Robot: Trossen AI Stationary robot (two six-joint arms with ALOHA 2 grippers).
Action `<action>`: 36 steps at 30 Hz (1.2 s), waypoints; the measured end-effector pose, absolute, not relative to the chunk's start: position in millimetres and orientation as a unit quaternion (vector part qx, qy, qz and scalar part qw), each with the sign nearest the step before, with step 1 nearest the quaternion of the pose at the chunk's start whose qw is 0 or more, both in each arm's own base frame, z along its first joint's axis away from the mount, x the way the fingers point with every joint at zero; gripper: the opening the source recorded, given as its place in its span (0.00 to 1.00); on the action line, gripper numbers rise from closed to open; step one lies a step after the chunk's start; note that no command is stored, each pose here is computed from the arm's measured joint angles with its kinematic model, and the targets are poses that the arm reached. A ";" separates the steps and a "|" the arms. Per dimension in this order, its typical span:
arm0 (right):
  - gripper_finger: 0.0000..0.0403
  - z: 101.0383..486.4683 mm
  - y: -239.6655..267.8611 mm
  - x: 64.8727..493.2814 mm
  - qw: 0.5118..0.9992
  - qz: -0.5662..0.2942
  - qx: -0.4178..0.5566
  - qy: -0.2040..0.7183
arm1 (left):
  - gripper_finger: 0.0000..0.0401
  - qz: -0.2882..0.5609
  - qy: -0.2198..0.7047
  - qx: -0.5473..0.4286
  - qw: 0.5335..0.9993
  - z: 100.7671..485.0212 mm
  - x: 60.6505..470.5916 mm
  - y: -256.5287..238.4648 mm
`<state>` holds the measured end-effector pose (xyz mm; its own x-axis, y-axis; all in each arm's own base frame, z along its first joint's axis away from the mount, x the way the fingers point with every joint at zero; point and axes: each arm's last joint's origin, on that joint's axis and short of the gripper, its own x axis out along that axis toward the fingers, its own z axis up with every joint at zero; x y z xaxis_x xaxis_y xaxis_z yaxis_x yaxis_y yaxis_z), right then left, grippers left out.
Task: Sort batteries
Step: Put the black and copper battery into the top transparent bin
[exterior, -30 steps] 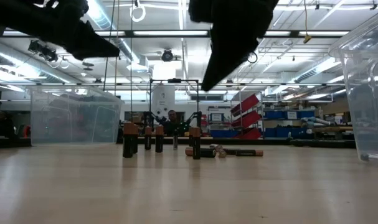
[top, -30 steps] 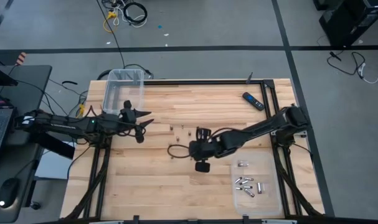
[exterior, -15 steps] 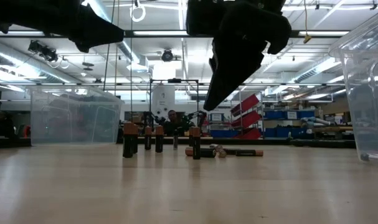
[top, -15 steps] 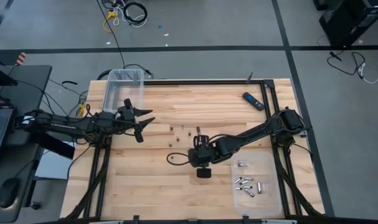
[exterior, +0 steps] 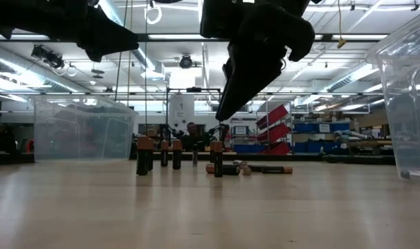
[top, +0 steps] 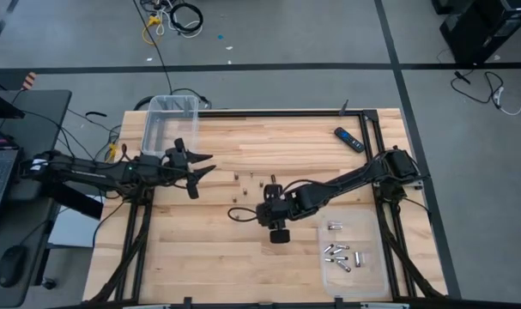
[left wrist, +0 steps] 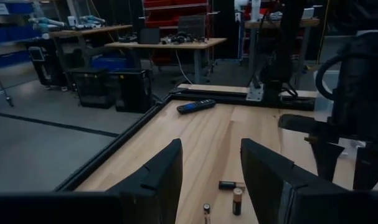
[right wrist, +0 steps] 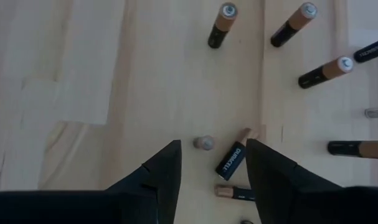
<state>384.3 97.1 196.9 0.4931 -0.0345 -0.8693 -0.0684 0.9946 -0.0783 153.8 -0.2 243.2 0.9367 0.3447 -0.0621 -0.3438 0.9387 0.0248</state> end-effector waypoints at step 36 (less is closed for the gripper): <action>0.30 159.4 94.0 392.8 0.857 -0.028 -0.021 0.514 | 0.40 0.175 0.072 0.015 0.982 230.6 167.9 -1.4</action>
